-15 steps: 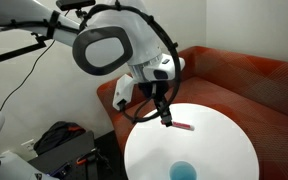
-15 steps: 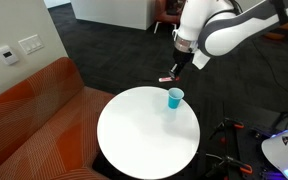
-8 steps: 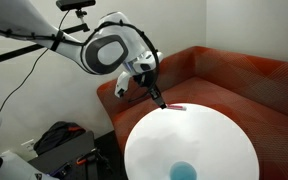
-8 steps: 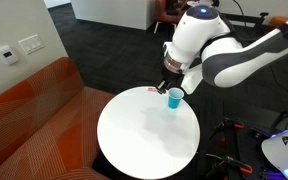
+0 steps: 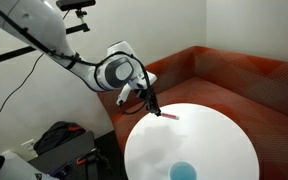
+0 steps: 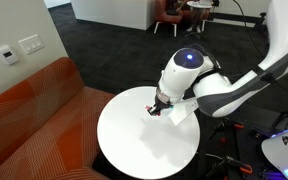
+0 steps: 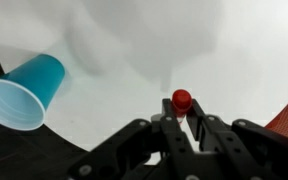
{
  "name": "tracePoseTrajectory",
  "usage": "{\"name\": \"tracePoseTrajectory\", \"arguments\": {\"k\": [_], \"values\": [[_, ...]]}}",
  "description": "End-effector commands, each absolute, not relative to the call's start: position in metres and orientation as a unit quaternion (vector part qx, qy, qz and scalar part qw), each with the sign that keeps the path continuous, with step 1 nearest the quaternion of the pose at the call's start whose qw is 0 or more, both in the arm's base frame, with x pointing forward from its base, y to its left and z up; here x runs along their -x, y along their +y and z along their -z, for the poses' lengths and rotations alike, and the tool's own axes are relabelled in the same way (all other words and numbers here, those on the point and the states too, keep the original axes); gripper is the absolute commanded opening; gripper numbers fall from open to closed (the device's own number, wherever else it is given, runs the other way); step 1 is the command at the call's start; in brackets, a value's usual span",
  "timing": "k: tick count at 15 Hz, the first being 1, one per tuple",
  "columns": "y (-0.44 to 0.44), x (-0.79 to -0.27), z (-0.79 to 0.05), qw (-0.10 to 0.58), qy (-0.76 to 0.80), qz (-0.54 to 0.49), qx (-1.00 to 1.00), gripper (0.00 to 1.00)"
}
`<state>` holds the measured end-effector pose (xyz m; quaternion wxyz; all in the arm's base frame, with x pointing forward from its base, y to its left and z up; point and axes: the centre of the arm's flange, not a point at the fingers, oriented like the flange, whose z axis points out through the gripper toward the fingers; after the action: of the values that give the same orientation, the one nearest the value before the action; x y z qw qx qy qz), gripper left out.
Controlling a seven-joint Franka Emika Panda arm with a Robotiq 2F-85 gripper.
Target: Remove the red marker from the blue cup and place the marker on the left side of the table
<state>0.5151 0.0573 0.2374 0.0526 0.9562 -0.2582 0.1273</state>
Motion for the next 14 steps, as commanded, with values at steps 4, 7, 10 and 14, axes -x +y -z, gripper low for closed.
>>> {"name": "tracePoseTrajectory", "arguments": {"k": [4, 7, 10, 14], "values": [[0.086, -0.55, -0.188, 0.063, -0.288, -0.107, -0.949, 0.05], [0.095, -0.569, -0.162, 0.082, -0.298, -0.096, -0.946, 0.05], [0.104, -0.585, -0.138, 0.107, -0.307, -0.084, -0.942, 0.05], [0.117, -0.6, -0.109, 0.134, -0.322, -0.072, -0.934, 0.05]]}}
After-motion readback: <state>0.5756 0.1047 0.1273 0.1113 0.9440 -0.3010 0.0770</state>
